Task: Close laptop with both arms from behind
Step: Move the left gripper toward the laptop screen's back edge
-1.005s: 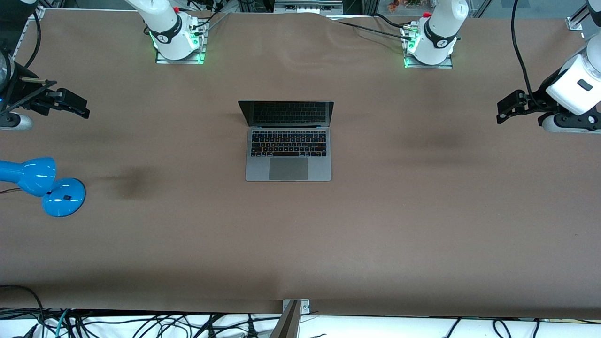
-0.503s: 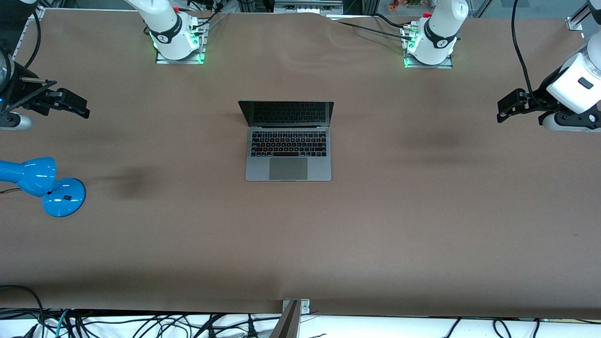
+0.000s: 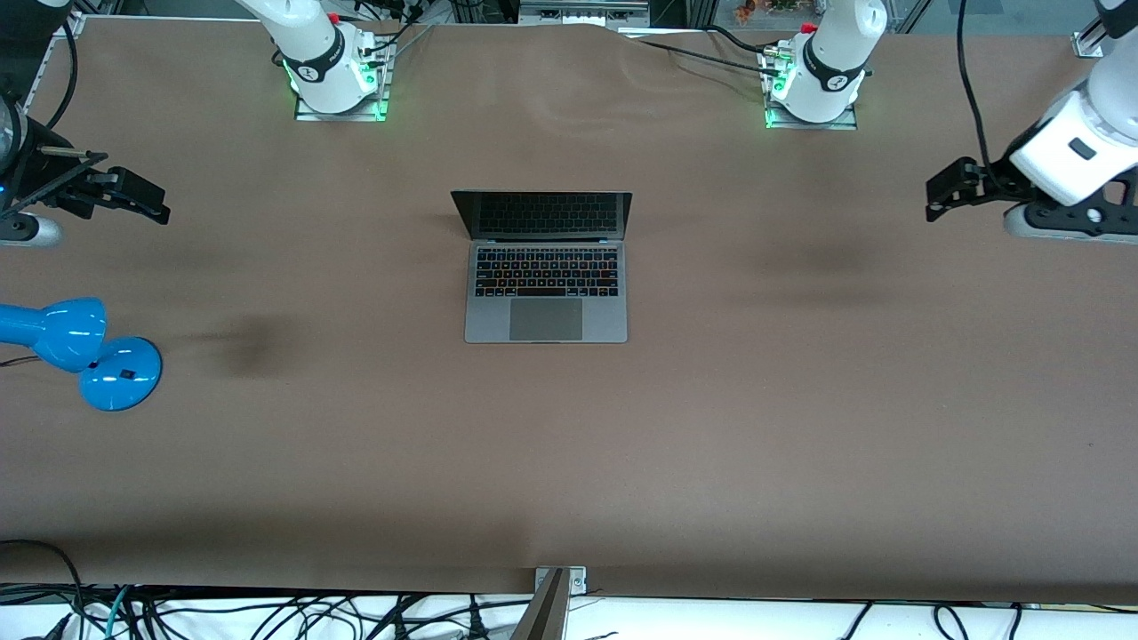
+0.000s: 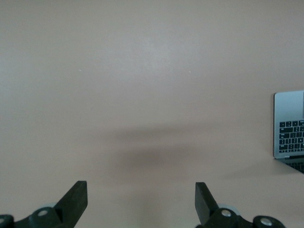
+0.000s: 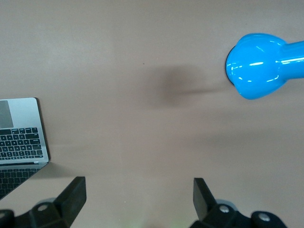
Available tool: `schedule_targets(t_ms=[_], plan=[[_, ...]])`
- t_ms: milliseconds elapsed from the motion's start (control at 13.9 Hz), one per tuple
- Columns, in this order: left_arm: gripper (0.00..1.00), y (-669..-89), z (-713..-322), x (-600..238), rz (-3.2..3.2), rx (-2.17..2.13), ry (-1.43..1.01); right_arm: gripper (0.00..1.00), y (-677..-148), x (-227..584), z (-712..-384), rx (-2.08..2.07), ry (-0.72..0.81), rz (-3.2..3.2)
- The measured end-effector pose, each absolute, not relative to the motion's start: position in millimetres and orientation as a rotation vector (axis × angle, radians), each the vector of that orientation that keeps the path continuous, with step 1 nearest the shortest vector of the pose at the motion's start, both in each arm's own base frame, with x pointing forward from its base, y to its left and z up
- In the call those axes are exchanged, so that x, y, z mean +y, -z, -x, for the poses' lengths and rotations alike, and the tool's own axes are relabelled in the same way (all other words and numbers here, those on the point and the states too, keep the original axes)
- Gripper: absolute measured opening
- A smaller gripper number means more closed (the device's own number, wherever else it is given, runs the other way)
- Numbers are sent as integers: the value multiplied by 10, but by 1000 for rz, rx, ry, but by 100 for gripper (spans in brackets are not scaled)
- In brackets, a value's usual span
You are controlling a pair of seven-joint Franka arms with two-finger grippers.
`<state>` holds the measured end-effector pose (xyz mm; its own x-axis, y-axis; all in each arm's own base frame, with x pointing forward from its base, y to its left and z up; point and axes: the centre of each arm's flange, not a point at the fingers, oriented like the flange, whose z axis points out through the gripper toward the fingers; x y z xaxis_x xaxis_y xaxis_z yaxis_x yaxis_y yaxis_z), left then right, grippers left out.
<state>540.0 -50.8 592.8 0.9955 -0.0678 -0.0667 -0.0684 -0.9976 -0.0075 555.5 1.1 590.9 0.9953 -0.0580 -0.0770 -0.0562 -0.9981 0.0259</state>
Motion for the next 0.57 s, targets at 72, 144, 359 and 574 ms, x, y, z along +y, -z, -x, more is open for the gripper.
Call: schedule_targets(t_ms=[72,144,359,574], plan=[[100,-5911,-5388,-593,3140,102,-111,100,-5909,11,-5555,-89,121,-3114],[100,-5902,-5376,-675,3152,88,-117,100,-5909,11,-5555,-89,121,-3114],[100,-5919,-5315,-945,3176,38,-124,100,-5909,11,-5555,-89,121,-3114],[100,-5889,-5183,-1331,3178,-4,-160,100,-5909,10,-5555,-89,121,-3114]])
